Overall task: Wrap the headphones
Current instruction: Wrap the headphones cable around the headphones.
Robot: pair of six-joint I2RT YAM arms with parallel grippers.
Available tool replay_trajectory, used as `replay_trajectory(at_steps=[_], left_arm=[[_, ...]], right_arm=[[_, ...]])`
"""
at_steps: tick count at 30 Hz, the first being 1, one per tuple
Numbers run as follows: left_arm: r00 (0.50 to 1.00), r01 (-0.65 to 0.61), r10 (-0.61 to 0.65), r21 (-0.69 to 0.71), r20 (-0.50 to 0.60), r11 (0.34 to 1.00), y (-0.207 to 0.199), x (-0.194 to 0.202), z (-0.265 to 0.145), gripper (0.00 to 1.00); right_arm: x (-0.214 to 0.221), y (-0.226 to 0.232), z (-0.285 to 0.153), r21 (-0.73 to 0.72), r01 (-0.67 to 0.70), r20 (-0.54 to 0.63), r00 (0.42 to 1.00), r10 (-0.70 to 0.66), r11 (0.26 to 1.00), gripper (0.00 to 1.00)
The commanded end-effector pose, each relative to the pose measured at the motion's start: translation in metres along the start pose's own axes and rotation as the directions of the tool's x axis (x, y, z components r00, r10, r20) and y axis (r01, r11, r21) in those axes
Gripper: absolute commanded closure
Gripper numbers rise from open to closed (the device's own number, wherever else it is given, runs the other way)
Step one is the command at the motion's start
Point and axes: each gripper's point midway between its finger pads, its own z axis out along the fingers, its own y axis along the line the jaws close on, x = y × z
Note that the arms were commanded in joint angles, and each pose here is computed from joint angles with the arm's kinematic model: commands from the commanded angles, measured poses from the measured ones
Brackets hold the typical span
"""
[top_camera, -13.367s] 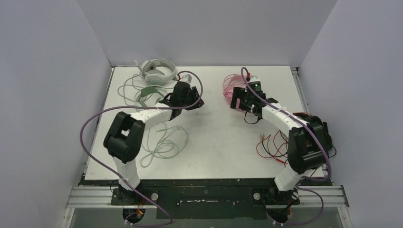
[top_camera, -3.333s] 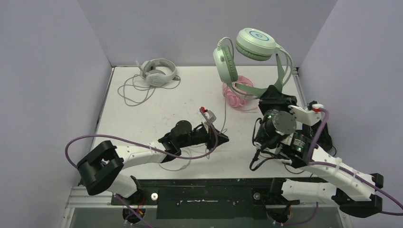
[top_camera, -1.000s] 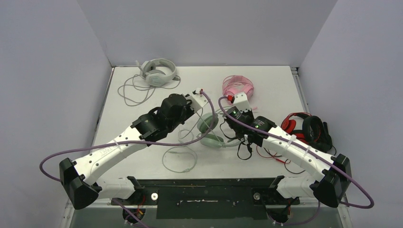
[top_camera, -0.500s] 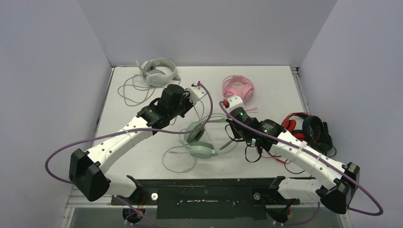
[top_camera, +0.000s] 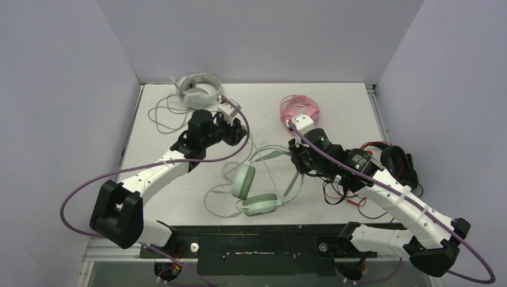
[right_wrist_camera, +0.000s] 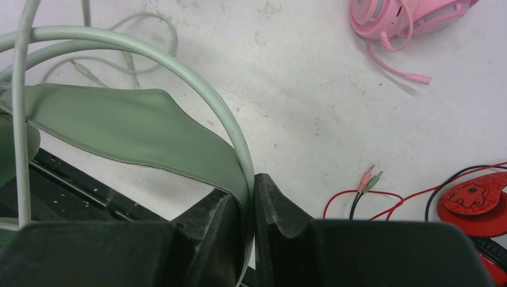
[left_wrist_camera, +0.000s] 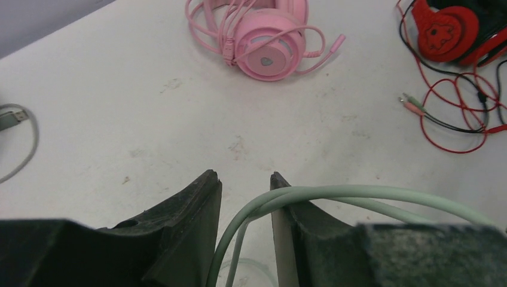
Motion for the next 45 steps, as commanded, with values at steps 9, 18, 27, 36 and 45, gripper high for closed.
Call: replay_trajectory(at_steps=[9,18,27,36,45], left_arm=[[0.958,0.227,-0.259,0.230,0.121,0.946,-0.032,0.012,0.021,0.63],[0.920,0.315,-0.352,0.210,0.170,0.926,-0.024,0.030,0.012,0.62],[0.877,0.341,-0.391,0.211,0.279,0.916,-0.030,0.040,-0.025,0.48],[0.797,0.508,-0.400,-0.143,0.453,0.850,0.038,0.048,-0.077,0.29],[0.759,0.587,-0.356,-0.337,0.545,0.736,0.076,0.041,-0.129,0.23]], right_arm=[[-0.087,0.008,-0.054,-0.088,-0.180,0.212,0.958,0.195,0.980,1.00],[-0.124,-0.032,-0.068,0.005,-0.307,0.292,0.911,0.292,0.952,1.00],[-0.154,-0.057,-0.064,0.076,-0.402,0.344,0.869,0.355,0.912,1.00],[-0.160,-0.066,-0.060,0.101,-0.426,0.357,0.859,0.367,0.899,1.00],[-0.159,-0.070,-0.060,0.106,-0.430,0.360,0.857,0.369,0.896,1.00]])
